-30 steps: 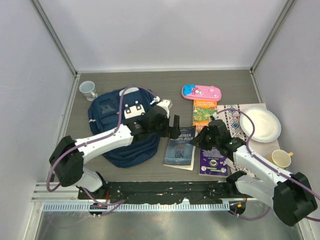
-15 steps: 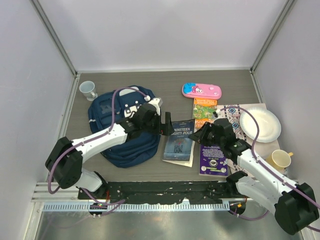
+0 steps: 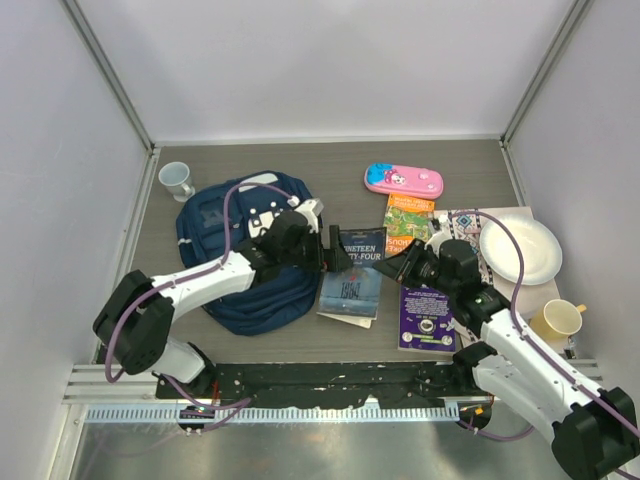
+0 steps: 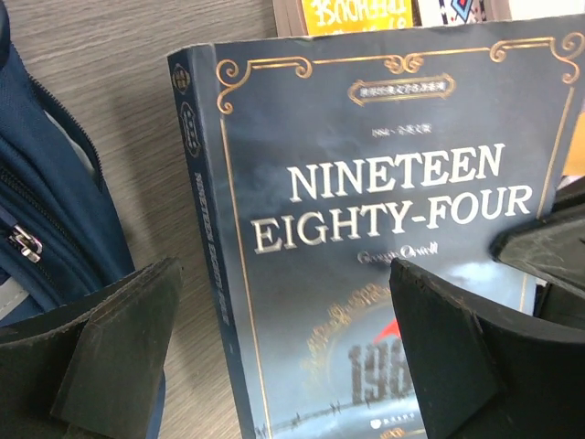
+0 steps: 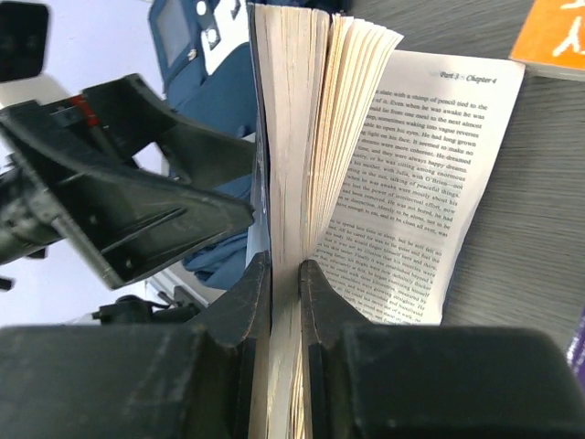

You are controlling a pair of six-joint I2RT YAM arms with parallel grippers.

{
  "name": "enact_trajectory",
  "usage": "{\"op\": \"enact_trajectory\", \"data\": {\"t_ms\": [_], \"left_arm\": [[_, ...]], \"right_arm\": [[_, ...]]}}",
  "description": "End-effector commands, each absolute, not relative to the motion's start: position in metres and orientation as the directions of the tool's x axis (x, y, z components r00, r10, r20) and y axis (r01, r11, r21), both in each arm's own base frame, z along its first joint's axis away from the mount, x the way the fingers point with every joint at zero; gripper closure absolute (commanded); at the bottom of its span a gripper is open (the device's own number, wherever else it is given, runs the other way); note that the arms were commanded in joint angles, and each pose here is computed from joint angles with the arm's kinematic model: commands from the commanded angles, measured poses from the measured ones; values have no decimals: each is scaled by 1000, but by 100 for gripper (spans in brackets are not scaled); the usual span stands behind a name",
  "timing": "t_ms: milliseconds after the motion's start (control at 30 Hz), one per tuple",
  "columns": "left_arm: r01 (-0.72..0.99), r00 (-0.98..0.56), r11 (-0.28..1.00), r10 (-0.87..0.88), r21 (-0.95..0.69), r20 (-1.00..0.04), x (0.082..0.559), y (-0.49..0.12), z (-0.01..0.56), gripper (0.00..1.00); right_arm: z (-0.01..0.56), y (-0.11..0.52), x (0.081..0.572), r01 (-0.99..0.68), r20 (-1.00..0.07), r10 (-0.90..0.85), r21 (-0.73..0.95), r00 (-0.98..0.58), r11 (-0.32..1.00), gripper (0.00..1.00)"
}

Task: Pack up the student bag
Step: Pick up the book from the center of the board.

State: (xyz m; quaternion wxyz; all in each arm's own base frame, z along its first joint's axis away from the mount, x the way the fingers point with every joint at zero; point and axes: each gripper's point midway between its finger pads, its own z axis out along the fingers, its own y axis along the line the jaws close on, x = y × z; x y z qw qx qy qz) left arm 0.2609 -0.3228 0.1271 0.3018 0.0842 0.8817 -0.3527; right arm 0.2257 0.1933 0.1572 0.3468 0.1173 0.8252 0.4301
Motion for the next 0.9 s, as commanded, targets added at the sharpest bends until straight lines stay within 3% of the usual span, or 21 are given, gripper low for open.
{"op": "enact_trajectory", "data": {"t_ms": [0, 300, 467, 667, 867], "left_arm": [[371, -769, 643, -192, -670, -610, 275, -322, 159, 0], [364, -709, 687, -234, -629, -666, 282, -288, 184, 0], [285, -651, 782, -267, -555, -710, 281, -248, 185, 1], [204, -681, 858, -223, -472, -698, 274, -217, 158, 0], [173, -750, 841, -225, -513, -622, 266, -227, 123, 0]], "right_arm": [[227, 213, 228, -316, -513, 535, 851, -672, 419, 99], [229, 233, 236, -374, -469, 534, 883, -703, 282, 99], [222, 248, 251, -394, -459, 517, 888, -723, 238, 99], [177, 262, 265, -333, -428, 468, 902, -773, 275, 99], [117, 264, 275, -212, -385, 444, 896, -809, 390, 99]]}}
